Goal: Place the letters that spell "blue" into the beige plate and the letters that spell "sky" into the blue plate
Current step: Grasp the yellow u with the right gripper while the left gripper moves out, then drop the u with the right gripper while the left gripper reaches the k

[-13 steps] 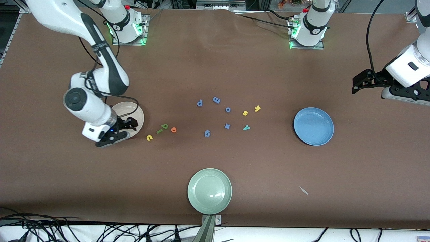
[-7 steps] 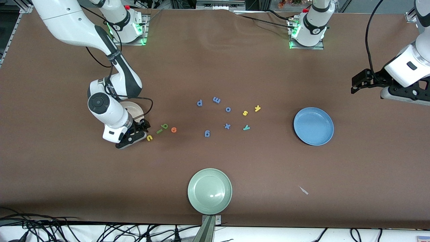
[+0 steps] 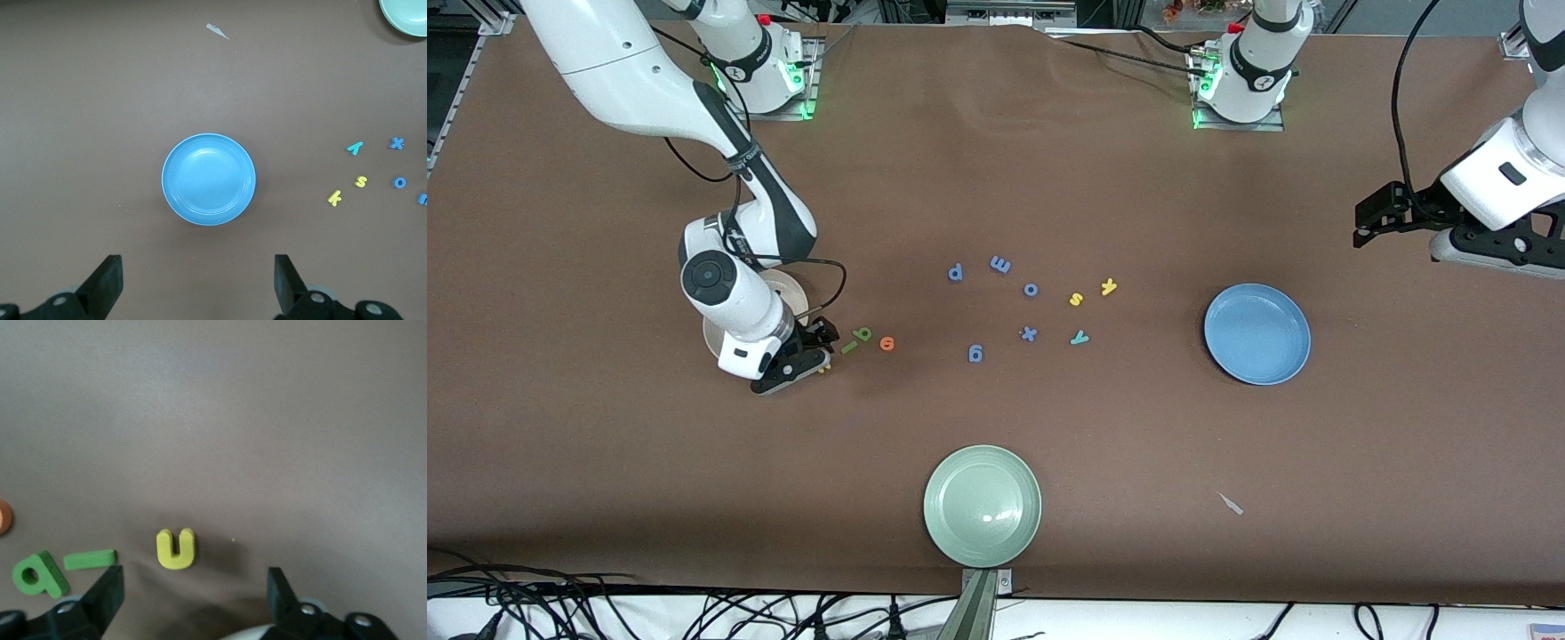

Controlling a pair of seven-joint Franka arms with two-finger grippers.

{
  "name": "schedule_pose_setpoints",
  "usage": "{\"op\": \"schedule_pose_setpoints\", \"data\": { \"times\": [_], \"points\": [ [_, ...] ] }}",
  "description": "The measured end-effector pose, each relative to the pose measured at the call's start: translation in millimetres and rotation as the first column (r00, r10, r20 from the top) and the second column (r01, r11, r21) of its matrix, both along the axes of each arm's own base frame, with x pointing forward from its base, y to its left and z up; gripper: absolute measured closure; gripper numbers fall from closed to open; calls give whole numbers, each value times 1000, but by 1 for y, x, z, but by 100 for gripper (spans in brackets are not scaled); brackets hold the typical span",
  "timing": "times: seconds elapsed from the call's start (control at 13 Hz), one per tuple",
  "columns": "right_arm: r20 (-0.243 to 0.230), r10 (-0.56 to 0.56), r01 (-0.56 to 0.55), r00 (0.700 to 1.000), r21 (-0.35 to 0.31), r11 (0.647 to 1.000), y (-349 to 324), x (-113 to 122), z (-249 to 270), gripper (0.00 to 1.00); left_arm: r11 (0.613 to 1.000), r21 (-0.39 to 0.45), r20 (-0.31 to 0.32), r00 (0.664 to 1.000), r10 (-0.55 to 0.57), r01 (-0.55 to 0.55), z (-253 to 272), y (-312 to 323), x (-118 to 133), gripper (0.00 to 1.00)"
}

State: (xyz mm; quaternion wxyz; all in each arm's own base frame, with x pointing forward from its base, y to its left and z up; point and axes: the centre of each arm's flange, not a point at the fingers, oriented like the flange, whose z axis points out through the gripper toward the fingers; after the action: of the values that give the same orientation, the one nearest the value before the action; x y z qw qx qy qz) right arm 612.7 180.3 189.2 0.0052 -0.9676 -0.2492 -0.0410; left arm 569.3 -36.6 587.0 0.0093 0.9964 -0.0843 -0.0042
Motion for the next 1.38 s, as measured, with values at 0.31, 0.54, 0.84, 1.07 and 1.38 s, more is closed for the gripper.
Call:
{"op": "schedule_pose_setpoints", "data": {
  "times": [0.31,0.54,0.84,1.07,1.38],
  "points": [
    [-2,-16,16,1000,4,1000,2,1,-6,17,998,-2,-21,998,-66,66,-3,-36,-5,0],
    [2,-23,23,1000,9,1000,3,2,-10,24,990,-2,-91,986,-140,140,-12,-76,-17,0],
    [10,-30,30,1000,18,999,12,4,-15,33,973,-26,-186,956,-229,228,-56,-122,-16,0],
    [16,-30,30,999,20,999,14,7,-13,44,959,-84,-214,935,-284,271,-139,-154,12,0],
    [24,-33,32,999,22,999,13,10,-10,72,949,-131,-214,926,-310,287,-207,-179,28,0]
  ]
}}
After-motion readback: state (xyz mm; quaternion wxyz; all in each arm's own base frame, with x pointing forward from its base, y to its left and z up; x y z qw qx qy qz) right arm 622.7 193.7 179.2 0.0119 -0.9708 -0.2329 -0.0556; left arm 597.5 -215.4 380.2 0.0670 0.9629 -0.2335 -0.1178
